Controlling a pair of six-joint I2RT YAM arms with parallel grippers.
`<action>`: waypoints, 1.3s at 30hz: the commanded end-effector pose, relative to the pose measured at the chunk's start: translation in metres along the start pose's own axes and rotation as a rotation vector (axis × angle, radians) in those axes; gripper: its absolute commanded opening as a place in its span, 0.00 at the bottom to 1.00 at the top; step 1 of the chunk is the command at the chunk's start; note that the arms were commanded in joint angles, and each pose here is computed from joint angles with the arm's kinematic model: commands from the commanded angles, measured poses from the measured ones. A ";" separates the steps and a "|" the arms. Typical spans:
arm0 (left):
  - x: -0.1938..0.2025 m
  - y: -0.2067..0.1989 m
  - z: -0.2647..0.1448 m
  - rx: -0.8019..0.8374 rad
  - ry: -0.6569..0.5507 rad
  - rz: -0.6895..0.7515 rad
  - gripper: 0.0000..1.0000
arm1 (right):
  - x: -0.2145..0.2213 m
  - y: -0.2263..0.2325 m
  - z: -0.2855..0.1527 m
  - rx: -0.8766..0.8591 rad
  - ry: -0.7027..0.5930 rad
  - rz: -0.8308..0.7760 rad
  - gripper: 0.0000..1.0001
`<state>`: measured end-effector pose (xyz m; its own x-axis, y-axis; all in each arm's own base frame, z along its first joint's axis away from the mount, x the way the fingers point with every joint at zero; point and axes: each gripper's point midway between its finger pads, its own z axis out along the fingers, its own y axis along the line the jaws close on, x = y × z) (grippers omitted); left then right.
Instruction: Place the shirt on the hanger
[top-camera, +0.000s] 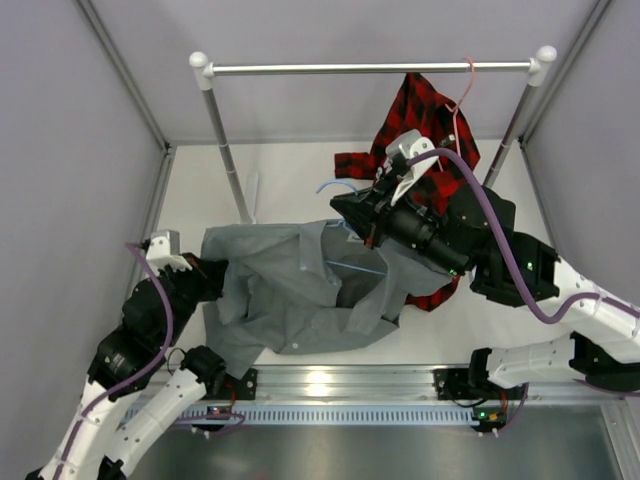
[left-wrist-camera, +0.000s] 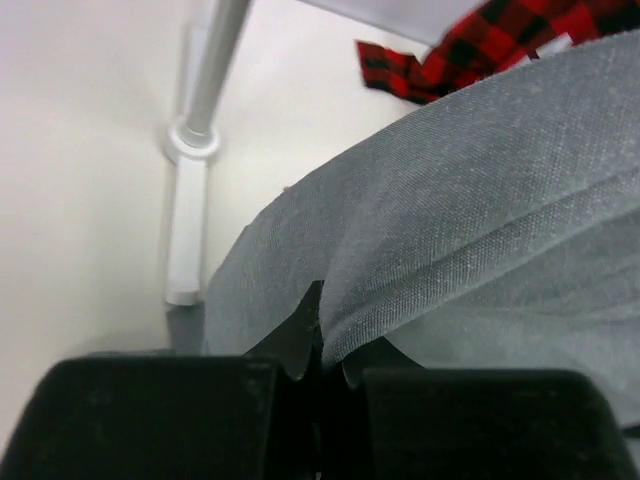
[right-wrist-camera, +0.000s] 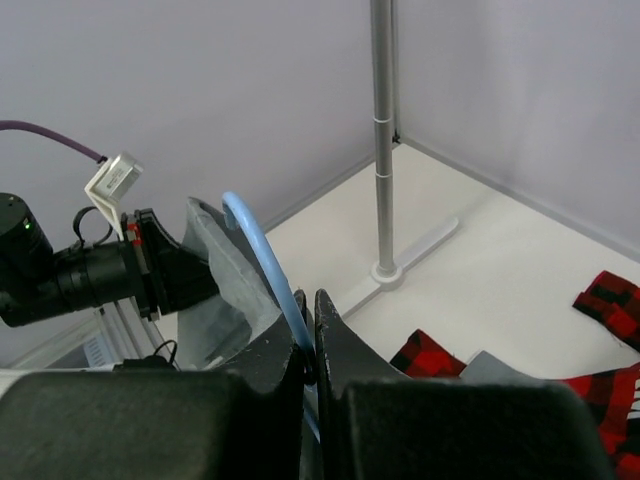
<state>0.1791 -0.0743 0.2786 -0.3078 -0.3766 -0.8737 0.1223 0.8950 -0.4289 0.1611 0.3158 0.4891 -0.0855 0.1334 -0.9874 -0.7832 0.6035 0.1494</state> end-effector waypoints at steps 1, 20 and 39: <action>-0.036 0.022 0.004 -0.160 -0.175 -0.082 0.00 | -0.025 -0.014 -0.009 0.051 -0.068 0.012 0.00; -0.090 0.034 0.029 -0.410 -0.307 -0.055 0.00 | -0.062 -0.020 -0.012 0.087 -0.101 0.012 0.00; -0.219 -0.063 -0.069 0.037 -0.438 0.158 0.92 | -0.048 -0.019 0.017 0.142 0.052 -0.062 0.00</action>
<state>0.2159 -0.0156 0.4450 -0.0007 -0.2812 -0.9597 -0.1347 0.9509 -0.2785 0.1733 0.3185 0.5664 -0.0637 0.1622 -0.9847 -0.7618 0.6295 0.1530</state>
